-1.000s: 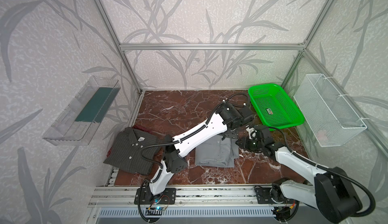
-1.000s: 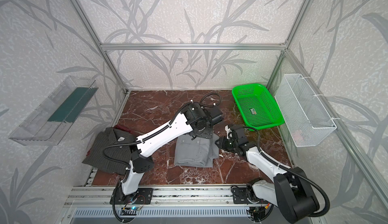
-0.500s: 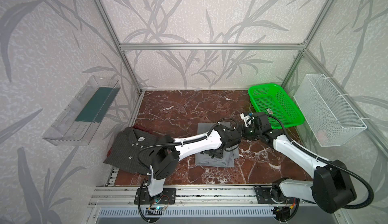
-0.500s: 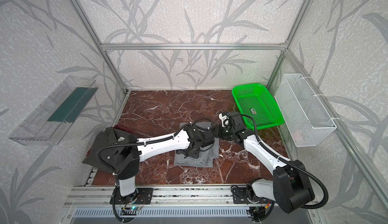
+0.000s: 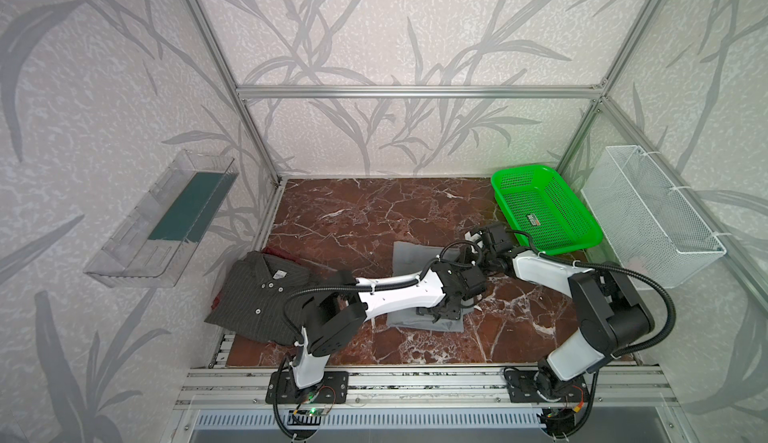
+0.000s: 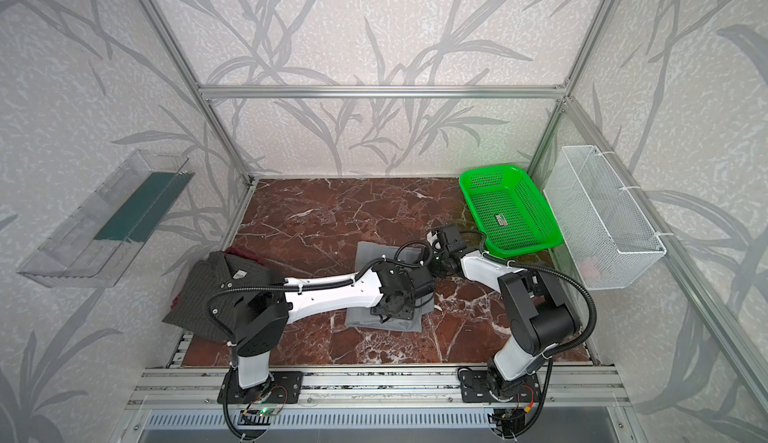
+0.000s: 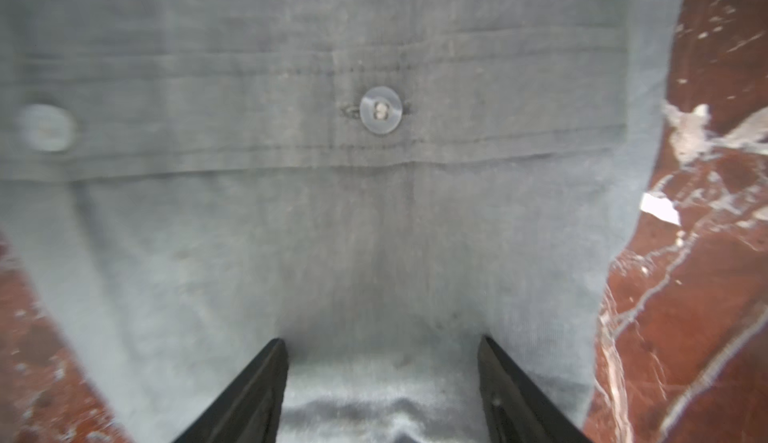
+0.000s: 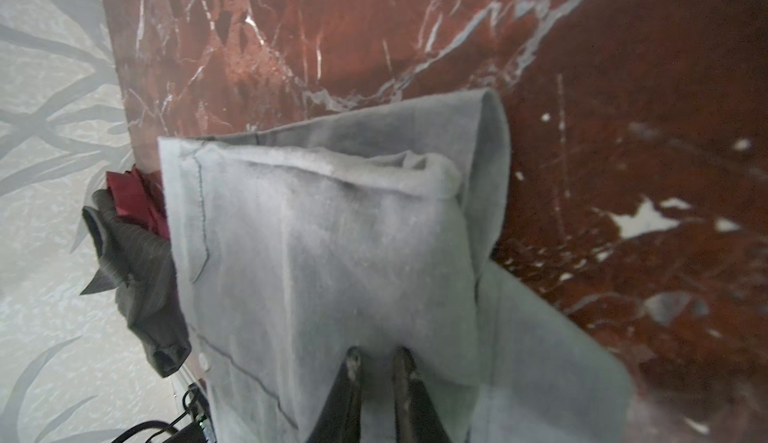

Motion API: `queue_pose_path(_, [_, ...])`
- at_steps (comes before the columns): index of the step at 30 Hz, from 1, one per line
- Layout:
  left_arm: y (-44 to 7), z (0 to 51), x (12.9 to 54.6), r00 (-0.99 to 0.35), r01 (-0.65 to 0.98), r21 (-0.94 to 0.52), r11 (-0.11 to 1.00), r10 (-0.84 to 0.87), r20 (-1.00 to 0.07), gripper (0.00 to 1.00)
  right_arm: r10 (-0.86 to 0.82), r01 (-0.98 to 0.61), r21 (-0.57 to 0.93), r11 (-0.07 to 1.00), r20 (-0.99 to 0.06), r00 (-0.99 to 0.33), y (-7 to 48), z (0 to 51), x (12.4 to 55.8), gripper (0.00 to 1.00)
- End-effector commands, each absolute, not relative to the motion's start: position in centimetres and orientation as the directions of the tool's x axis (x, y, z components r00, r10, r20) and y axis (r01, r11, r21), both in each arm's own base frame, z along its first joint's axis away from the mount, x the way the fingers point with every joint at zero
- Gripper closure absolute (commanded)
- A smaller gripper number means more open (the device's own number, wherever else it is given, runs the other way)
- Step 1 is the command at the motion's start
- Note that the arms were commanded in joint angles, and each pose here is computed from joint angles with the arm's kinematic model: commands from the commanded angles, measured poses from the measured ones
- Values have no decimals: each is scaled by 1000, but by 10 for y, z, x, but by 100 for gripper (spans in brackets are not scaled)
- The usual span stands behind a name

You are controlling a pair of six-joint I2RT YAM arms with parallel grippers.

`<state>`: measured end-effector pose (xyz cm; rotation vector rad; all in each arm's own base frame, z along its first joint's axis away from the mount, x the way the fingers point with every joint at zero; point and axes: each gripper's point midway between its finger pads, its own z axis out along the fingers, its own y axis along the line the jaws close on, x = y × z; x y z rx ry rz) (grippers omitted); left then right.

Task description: Fold and stack the long sleeve shirts

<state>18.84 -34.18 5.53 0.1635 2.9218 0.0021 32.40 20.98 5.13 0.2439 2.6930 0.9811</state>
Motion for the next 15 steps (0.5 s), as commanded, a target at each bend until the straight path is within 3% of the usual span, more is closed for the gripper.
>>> queue_pose_path(1, [-347, 39, 185, -978, 89, 13, 996, 89, -186, 27, 258, 52, 621, 782, -247, -934, 207, 59, 339, 81])
queue_pose_path(5, [-343, 28, 182, -984, 80, 54, 995, 88, -157, 25, 236, 17, 609, 793, -281, -930, 205, 72, 338, 70])
queue_pose_path(10, [-335, 38, 181, -984, 70, 74, 995, 81, -161, 17, 205, -47, 557, 829, -381, -902, 187, 105, 324, 46])
queue_pose_path(15, [-339, 77, 185, -975, 75, 2, 997, 74, -208, 10, 197, -50, 541, 839, -389, -900, 166, 101, 301, 40])
